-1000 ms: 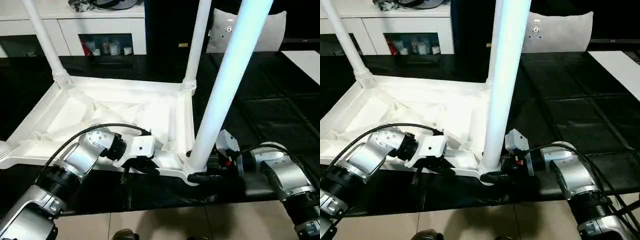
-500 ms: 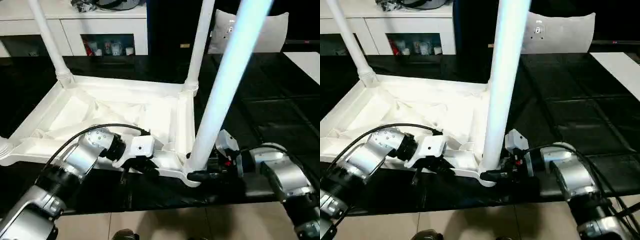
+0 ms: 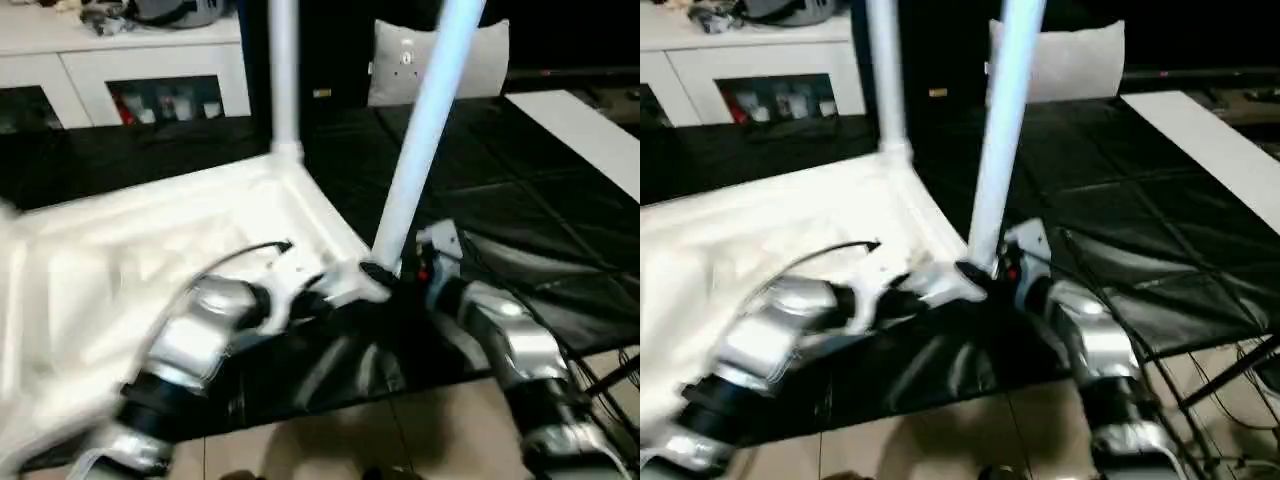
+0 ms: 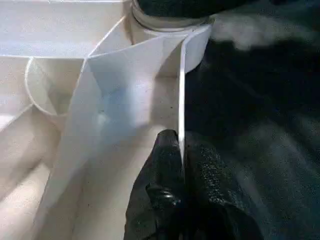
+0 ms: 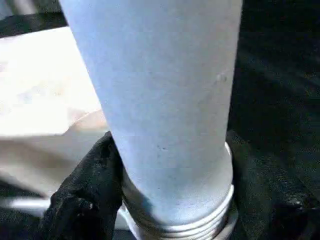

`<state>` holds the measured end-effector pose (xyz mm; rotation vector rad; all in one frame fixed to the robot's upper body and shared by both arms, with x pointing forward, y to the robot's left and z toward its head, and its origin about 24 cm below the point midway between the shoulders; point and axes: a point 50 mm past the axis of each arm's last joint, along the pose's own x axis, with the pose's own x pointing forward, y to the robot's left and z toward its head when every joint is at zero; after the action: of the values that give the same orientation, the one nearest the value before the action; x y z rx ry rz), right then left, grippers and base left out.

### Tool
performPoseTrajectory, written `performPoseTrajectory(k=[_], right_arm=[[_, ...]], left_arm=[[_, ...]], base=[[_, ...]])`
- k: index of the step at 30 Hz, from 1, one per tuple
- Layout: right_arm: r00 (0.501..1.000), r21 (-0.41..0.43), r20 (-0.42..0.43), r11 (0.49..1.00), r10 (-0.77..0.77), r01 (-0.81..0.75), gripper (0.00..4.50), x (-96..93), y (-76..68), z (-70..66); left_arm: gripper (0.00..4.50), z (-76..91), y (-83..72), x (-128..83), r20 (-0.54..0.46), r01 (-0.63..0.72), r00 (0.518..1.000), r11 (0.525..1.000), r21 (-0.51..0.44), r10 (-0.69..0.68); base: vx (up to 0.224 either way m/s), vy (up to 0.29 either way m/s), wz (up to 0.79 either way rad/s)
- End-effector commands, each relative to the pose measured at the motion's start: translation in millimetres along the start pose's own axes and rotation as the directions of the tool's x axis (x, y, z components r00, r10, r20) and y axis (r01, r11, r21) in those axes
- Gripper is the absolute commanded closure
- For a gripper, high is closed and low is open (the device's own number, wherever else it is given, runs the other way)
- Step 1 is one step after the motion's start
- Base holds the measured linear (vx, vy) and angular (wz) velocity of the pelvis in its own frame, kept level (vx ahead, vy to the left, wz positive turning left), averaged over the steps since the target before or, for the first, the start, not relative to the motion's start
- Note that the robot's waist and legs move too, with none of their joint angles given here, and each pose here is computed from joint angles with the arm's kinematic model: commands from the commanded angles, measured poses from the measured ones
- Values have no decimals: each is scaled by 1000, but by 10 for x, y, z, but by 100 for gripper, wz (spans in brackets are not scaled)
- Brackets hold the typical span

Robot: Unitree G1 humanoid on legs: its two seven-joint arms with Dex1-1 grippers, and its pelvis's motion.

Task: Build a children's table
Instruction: Rotate leg to tighten

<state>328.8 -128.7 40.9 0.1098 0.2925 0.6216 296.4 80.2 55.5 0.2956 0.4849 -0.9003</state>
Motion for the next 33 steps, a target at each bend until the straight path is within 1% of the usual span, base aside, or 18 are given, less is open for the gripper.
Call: performPoseTrajectory(k=[1,3,4,5,7,9,14,17,18,21,22,23,25,26,27,31,32,33], right_arm=[[997,60,-48,997,59,-56,183,221,309,-131],[998,61,-35,997,55,-53,183,227,304,-124],[998,63,-30,997,51,-50,128,230,300,-121],[999,63,-15,997,39,-38,114,224,285,-108],[999,46,-4,998,40,-40,114,203,269,-93],[999,24,16,998,51,-51,80,166,246,-68],[994,-32,44,995,99,-97,40,81,209,-15],[982,-113,52,978,184,-177,15,-111,116,57],[971,-172,37,959,237,-227,7,-237,48,88],[960,-199,16,942,280,-271,7,-331,1,103],[949,-219,-15,925,316,-311,7,-412,-38,113],[947,-221,-18,923,319,-315,7,-420,-42,114],[924,-241,-72,892,376,-382,7,-518,-75,120],[897,-250,-114,862,427,-442,7,-587,-85,127],[897,-250,-114,862,427,-442,7,-587,-85,127],[838,-299,-190,783,511,-545,7,-658,-56,137],[806,-310,-227,744,546,-591,7,-675,-26,121],[806,-310,-227,744,546,-591,7,-675,-26,121]], left_arm=[[450,423,-180,71,163,-16,987,999,41,9],[450,437,-207,73,159,-9,987,999,43,2],[450,442,-214,72,155,-9,988,999,45,2],[450,425,-195,55,140,-20,990,998,54,12],[450,397,-153,34,127,-37,991,997,62,29],[450,373,-120,14,120,-38,992,997,68,30],[450,338,-69,-17,111,-26,994,996,81,17],[450,264,17,-71,85,18,996,993,118,-29],[450,210,46,-109,62,83,994,984,156,-94],[450,167,76,-139,44,122,990,977,173,-131],[450,124,93,-171,17,172,984,965,196,-179],[450,120,94,-174,14,177,983,964,198,-183],[450,72,111,-217,-19,248,968,938,241,-251],[450,40,123,-256,-48,315,948,909,274,-314],[450,40,123,-256,-48,315,948,909,274,-314],[450,-27,133,-353,-131,470,882,820,326,-453],[450,-51,145,-373,-169,510,859,788,345,-483],[450,-51,145,-373,-169,510,859,788,345,-483]], base=[[0,0,0],[0,0,0],[0,0,0],[0,0,0],[0,0,0],[0,0,0],[0,0,0],[0,0,0],[0,0,0],[0,0,0],[0,0,0],[0,0,0],[0,0,0],[0,0,0],[0,0,0],[0,0,0],[0,0,0],[0,0,0]])
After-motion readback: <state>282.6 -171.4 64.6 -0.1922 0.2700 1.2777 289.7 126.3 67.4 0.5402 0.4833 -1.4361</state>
